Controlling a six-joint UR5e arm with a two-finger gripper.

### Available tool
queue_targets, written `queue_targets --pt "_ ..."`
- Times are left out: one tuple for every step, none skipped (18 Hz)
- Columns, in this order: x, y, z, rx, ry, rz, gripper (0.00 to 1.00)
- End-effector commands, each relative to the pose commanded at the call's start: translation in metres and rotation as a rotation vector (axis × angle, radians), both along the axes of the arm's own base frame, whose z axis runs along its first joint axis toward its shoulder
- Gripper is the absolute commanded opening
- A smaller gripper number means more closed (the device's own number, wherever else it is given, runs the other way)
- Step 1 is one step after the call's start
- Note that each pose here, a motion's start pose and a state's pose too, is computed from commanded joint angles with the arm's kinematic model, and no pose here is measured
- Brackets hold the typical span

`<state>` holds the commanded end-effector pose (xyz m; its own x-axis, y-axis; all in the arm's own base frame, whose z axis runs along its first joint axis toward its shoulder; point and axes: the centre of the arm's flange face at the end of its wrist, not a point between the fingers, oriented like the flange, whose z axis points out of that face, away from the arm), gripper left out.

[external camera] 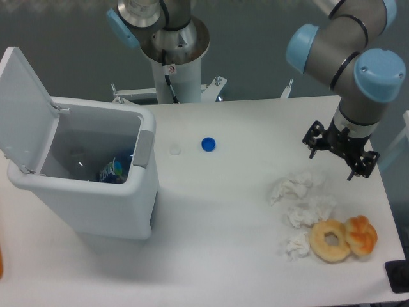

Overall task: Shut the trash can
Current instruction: 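Raise the gripper and move it toward the trash can lid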

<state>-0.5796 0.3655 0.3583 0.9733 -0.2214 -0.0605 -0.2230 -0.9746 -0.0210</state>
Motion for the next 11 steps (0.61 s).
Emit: queue_targets --pt "0.0 0.0 -0.001 -0.001 -0.003 0.0 1.0" --pt "0.001 0.0 0.0 0.0 -0.001 0.002 1.0" --pt "0.001 0.0 0.003 0.0 0.0 0.003 1.0" --pt "0.004 0.0 0.01 0.004 0.005 0.001 1.0" --pt "0.005 0.003 0.018 0.009 0.018 0.001 1.0" --pt "0.013 0.014 0.021 0.007 0.023 -0.012 1.0" --pt "0.023 0.024 0.024 0.009 0.028 -0.02 1.0" --pt "0.03 0.026 0.032 0.013 0.037 -0.012 1.0" --pt "0.038 0.027 0.038 0.012 0.046 -0.015 1.0" --pt "0.049 0.028 0.044 0.005 0.058 -0.021 1.0" --pt "0.06 0.026 0.047 -0.012 0.069 -0.021 1.0"
